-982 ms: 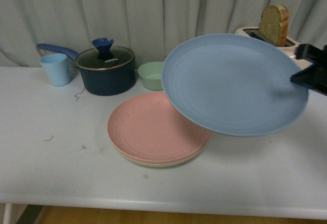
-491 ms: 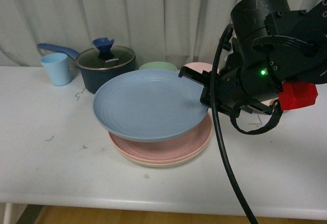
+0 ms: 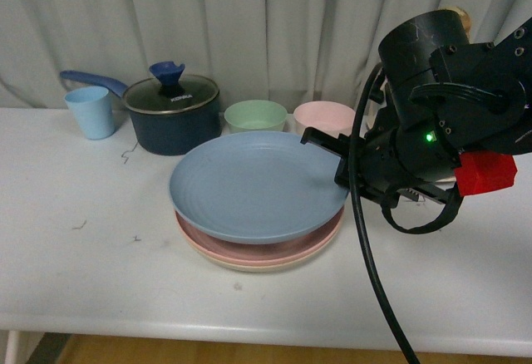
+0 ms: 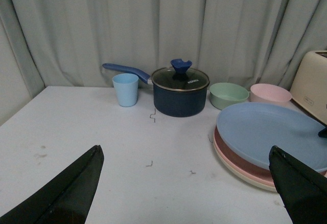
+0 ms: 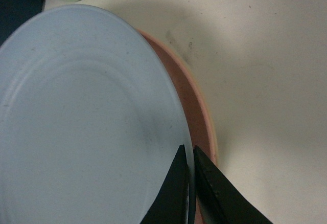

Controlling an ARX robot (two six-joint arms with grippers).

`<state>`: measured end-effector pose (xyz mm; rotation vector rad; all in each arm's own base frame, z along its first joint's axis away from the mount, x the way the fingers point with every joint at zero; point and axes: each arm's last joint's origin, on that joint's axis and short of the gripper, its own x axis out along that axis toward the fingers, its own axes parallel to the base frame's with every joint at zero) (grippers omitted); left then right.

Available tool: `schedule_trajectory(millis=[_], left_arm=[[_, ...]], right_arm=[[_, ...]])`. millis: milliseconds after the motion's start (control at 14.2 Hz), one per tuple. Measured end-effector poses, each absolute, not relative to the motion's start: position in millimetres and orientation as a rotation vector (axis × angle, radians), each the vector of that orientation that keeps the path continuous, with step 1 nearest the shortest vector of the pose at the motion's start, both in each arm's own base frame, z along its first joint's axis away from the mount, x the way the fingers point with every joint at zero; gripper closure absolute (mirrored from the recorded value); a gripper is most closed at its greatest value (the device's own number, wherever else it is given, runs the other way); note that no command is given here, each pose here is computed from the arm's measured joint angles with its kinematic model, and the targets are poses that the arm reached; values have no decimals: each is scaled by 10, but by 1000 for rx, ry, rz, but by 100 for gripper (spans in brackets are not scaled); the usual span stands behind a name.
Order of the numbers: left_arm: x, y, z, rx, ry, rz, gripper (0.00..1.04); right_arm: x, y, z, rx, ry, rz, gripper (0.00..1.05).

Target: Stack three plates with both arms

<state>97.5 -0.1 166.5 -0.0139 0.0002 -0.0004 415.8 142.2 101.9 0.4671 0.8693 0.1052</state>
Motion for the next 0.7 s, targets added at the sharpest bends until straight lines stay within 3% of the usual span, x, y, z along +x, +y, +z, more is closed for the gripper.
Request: schedule_trajectory(millis=[421,702], left_arm=[[975,-1,1665,-14,0,-1,7],[975,-1,1665,-14,0,-1,7]], right_arm=[[4163,1425,1030,471,883,103,82],[4152,1424,1032,469,897,108,60]])
